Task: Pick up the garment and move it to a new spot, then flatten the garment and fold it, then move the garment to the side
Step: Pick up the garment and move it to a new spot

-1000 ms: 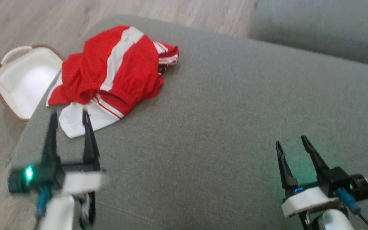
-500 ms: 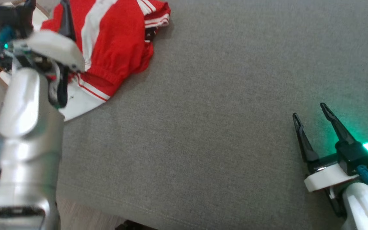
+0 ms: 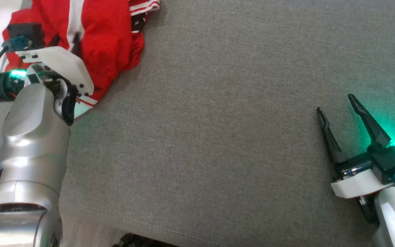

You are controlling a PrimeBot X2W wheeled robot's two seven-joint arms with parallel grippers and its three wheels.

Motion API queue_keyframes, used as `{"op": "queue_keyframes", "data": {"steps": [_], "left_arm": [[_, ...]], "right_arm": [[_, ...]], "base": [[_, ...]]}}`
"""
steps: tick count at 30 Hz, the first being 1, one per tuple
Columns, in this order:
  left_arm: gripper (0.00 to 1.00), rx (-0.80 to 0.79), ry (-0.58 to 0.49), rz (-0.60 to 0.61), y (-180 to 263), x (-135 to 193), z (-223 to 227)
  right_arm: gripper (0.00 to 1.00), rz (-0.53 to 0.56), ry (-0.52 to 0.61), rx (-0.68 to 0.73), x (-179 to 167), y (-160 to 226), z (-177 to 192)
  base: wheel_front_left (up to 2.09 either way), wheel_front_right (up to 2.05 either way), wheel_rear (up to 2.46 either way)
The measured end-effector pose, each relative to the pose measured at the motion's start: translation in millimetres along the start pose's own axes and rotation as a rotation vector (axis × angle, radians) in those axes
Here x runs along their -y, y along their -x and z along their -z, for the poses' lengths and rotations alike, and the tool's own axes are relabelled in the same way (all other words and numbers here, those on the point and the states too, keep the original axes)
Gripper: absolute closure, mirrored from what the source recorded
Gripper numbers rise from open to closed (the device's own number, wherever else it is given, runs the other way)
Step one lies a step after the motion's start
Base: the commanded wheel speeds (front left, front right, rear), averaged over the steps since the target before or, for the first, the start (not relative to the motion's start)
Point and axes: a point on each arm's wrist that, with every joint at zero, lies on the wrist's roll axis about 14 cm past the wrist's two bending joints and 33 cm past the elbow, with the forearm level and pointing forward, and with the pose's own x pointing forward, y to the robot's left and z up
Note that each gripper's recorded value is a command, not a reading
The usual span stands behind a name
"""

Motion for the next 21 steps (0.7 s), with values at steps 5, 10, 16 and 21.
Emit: {"op": "queue_keyframes", "data": {"steps": [5,10,16,21], "left_arm": [[1.00,0.078,-0.012,0.013,-4,3,-10],[1.00,0.227,-0.038,0.018,3,-1,-49],[1.00,0.461,-0.138,0.030,39,-4,-122],[1.00,0.633,-0.230,0.055,79,7,-184]], "right_arm": [[0.00,0.006,-0.001,0.000,3,-1,2],[0.00,0.002,0.007,0.000,3,-3,0],[0.00,0.000,0.010,0.026,-7,-2,-20],[0.00,0.025,-0.017,0.077,-20,7,-48]], "base": [[0.00,0.00,0.00],[0.00,0.00,0.00],[0.00,0.00,0.00],[0.00,0.00,0.00]]}}
